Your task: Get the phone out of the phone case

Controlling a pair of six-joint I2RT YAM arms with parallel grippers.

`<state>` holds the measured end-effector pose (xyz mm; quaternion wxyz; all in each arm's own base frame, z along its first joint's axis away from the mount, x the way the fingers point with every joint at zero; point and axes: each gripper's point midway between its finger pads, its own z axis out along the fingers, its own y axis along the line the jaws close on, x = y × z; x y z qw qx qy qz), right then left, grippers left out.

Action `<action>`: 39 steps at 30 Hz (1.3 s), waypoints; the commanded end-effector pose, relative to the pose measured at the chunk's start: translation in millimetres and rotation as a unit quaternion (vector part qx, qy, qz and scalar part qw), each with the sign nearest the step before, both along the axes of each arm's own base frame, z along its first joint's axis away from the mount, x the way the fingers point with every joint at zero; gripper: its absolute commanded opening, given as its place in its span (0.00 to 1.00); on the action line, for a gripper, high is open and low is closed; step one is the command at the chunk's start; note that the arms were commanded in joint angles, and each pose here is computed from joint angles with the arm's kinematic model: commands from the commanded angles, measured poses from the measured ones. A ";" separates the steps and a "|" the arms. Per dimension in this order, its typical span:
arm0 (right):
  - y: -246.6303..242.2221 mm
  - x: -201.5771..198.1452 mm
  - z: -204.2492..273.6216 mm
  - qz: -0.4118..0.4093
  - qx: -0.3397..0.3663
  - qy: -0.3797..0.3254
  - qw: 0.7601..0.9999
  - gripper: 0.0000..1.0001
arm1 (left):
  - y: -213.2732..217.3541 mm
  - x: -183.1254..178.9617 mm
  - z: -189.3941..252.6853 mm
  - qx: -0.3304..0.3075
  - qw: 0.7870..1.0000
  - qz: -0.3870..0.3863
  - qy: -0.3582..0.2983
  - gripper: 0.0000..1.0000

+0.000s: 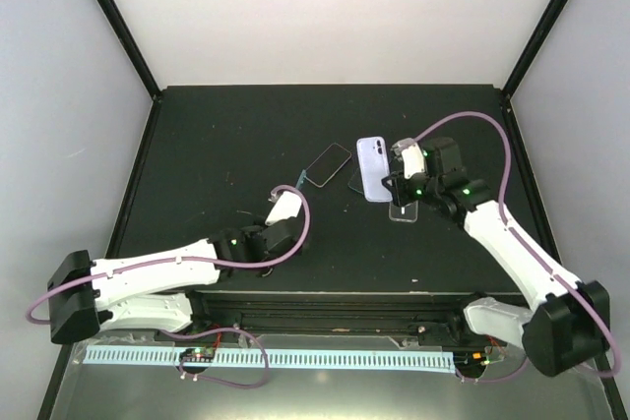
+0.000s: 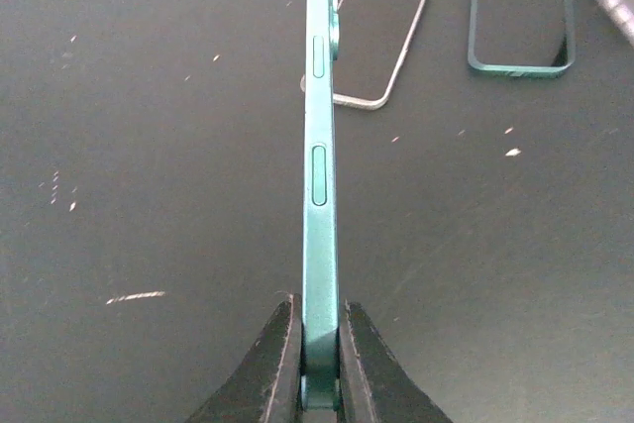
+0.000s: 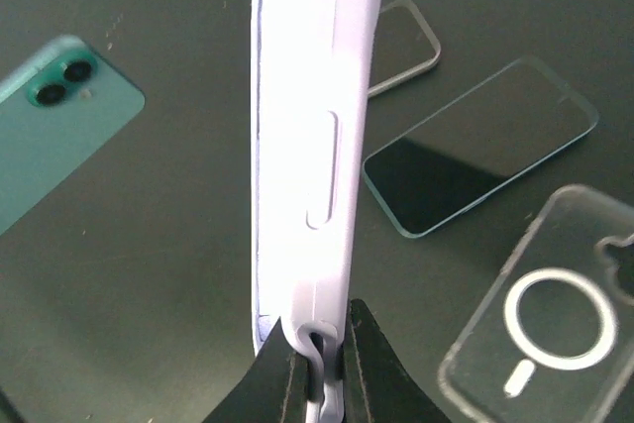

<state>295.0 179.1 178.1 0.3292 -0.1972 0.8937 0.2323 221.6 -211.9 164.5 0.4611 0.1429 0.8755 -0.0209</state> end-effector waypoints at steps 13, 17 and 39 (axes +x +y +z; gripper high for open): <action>-54.4 -4.8 41.8 -0.033 0.015 -0.170 0.985 0.01 | 44.9 30.7 -59.1 0.203 0.971 0.114 0.052 0.02; -56.7 0.5 33.6 -0.039 0.013 -0.152 0.987 0.01 | 42.3 41.0 -79.3 0.222 0.966 0.114 0.071 0.02; -59.1 2.6 39.0 -0.041 0.019 -0.153 0.987 0.01 | 33.4 79.9 -134.3 0.238 0.955 0.107 0.142 0.46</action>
